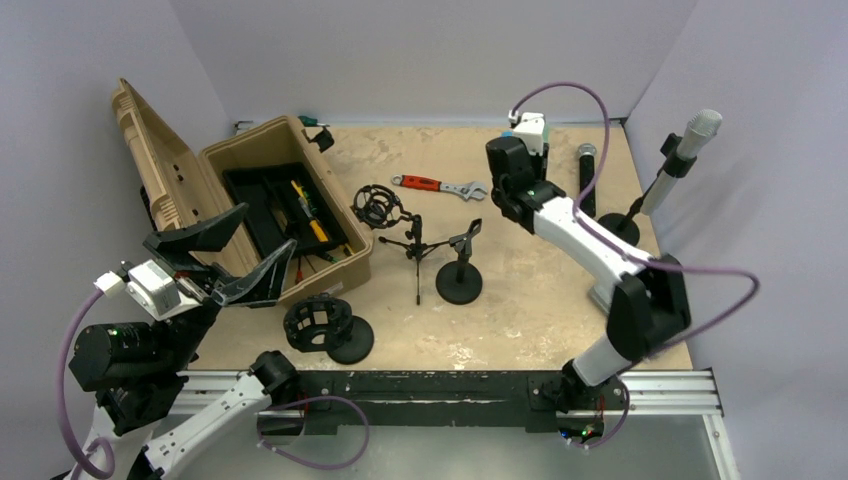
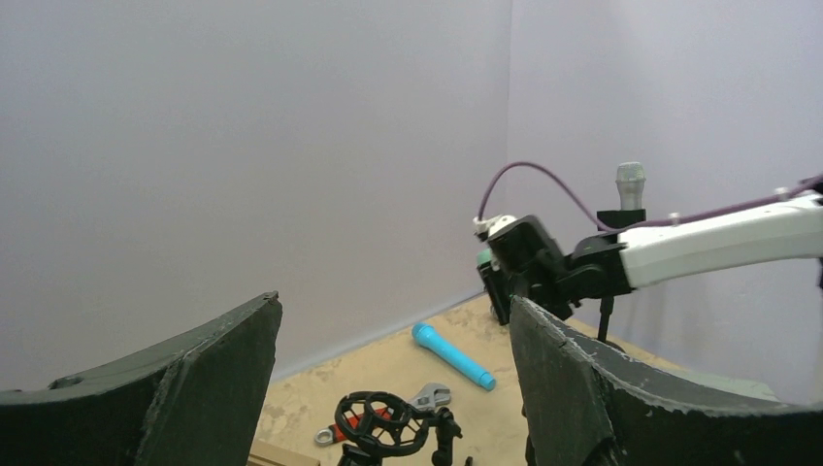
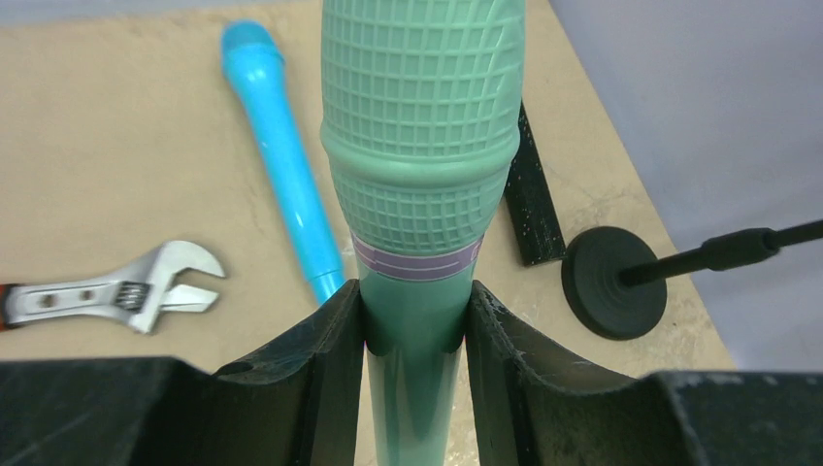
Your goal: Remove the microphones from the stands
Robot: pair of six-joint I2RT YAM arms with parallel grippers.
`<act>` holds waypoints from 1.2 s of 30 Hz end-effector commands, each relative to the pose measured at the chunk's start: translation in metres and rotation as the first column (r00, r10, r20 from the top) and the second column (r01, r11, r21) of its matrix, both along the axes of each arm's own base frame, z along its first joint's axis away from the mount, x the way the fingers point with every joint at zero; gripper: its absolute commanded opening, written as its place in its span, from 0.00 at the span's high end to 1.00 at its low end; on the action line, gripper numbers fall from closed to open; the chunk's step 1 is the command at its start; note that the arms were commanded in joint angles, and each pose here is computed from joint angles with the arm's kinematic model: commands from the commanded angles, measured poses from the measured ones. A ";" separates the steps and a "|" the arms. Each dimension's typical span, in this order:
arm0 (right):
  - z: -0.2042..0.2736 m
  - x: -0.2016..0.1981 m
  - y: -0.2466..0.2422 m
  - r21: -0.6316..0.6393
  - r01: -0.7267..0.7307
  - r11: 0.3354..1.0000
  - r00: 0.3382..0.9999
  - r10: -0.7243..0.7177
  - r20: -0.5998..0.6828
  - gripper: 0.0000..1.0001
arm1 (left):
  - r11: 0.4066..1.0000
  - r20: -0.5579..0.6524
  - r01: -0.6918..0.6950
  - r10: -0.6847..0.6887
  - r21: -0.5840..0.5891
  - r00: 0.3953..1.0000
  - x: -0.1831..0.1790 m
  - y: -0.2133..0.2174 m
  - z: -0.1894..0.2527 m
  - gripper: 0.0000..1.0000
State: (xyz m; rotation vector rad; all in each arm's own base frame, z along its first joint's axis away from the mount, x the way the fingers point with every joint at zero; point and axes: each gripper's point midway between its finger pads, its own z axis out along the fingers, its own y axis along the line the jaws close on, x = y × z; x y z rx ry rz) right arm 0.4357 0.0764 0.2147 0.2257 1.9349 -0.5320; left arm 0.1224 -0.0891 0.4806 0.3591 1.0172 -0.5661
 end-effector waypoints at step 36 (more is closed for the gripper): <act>-0.135 0.188 -0.047 0.069 -0.183 0.981 0.943 0.195 -0.270 0.75 | 0.998 -0.035 0.043 -0.044 -0.052 0.998 0.004 -0.011 0.010 0.15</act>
